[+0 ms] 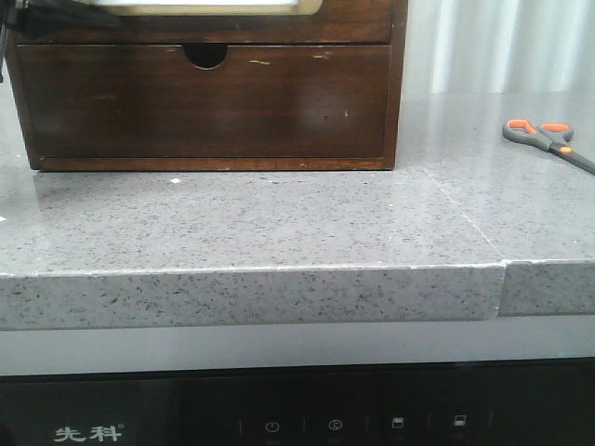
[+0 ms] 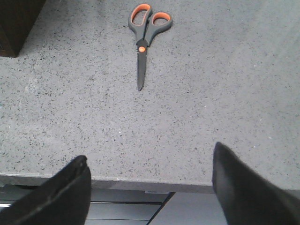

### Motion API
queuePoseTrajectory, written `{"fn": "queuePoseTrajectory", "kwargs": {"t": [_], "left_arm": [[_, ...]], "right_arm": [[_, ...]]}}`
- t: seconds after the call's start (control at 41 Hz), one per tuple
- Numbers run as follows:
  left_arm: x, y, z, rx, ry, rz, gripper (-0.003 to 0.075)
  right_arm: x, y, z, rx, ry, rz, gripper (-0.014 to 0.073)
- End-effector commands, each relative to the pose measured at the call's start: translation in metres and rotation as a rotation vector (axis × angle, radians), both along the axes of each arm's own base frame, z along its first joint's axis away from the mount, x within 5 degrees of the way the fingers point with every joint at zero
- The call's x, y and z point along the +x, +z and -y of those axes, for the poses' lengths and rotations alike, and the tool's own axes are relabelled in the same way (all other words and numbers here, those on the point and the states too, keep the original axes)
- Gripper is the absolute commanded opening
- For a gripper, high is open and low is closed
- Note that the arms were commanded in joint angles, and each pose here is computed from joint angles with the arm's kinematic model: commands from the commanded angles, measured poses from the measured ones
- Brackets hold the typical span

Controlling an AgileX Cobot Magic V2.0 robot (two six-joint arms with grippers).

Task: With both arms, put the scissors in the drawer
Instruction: 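Grasp the white drawer handle with the left gripper, then pull the drawer open toward the robot with the left gripper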

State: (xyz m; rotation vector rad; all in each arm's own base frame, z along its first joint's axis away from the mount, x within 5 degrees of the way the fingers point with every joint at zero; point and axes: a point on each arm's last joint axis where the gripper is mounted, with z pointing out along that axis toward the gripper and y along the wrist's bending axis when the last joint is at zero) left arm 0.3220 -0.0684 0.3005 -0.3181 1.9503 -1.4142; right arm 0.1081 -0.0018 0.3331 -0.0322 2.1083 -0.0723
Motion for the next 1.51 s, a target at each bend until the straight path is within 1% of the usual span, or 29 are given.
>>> {"fn": "queuePoseTrajectory", "kwargs": {"t": [0.0, 0.22, 0.341, 0.561, 0.683, 0.854, 0.976, 1.073, 1.122, 1.171, 1.293, 1.366, 1.415, 1.488], "left_arm": [[-0.007, 0.031, 0.006, -0.114, -0.048, 0.093, 0.0120], [-0.012, 0.031, 0.008, -0.125, -0.085, 0.103, 0.0112], [-0.026, 0.028, 0.009, -0.127, -0.113, 0.109, 0.0112], [-0.070, 0.023, 0.011, -0.131, -0.163, 0.132, 0.0112], [-0.104, 0.020, 0.013, -0.145, -0.208, 0.158, 0.0112], [-0.145, 0.013, 0.012, -0.146, -0.215, 0.180, 0.0113], [-0.164, 0.011, 0.012, -0.142, -0.214, 0.205, 0.0117], [-0.171, 0.011, 0.011, -0.138, -0.205, 0.217, 0.0122], [-0.173, 0.011, 0.011, -0.131, -0.192, 0.222, 0.0151], [-0.172, 0.011, 0.011, -0.125, -0.185, 0.222, 0.0206], [-0.172, 0.010, 0.010, -0.120, -0.173, 0.219, 0.0400], [-0.172, 0.010, 0.010, -0.120, -0.173, 0.219, 0.0479], [-0.172, 0.010, 0.010, -0.118, -0.174, 0.218, 0.0503], [-0.172, 0.010, 0.010, -0.111, -0.181, 0.218, 0.0507]], "right_arm": [[0.005, 0.016, 0.000, -0.026, 0.014, 0.099, 0.0560], [0.005, 0.016, 0.000, -0.026, 0.014, 0.099, 0.0560], [0.005, 0.016, 0.000, -0.026, 0.014, 0.099, 0.0560], [0.005, 0.016, 0.000, -0.026, 0.014, 0.099, 0.0560], [0.005, 0.016, 0.000, -0.026, 0.014, 0.099, 0.0560], [0.005, 0.016, 0.000, -0.026, 0.014, 0.099, 0.0560], [0.005, 0.016, 0.000, -0.026, 0.014, 0.099, 0.0560], [0.005, 0.016, 0.000, -0.026, 0.014, 0.099, 0.0560], [0.005, 0.016, 0.000, -0.026, 0.014, 0.099, 0.0560], [0.005, 0.016, 0.000, -0.026, 0.014, 0.099, 0.0560], [0.005, 0.016, 0.000, -0.026, 0.014, 0.099, 0.0560], [0.005, 0.016, 0.000, -0.026, 0.014, 0.099, 0.0560], [0.005, 0.016, 0.000, -0.026, 0.014, 0.099, 0.0560], [0.005, 0.016, 0.000, -0.026, 0.014, 0.099, 0.0560]]}}
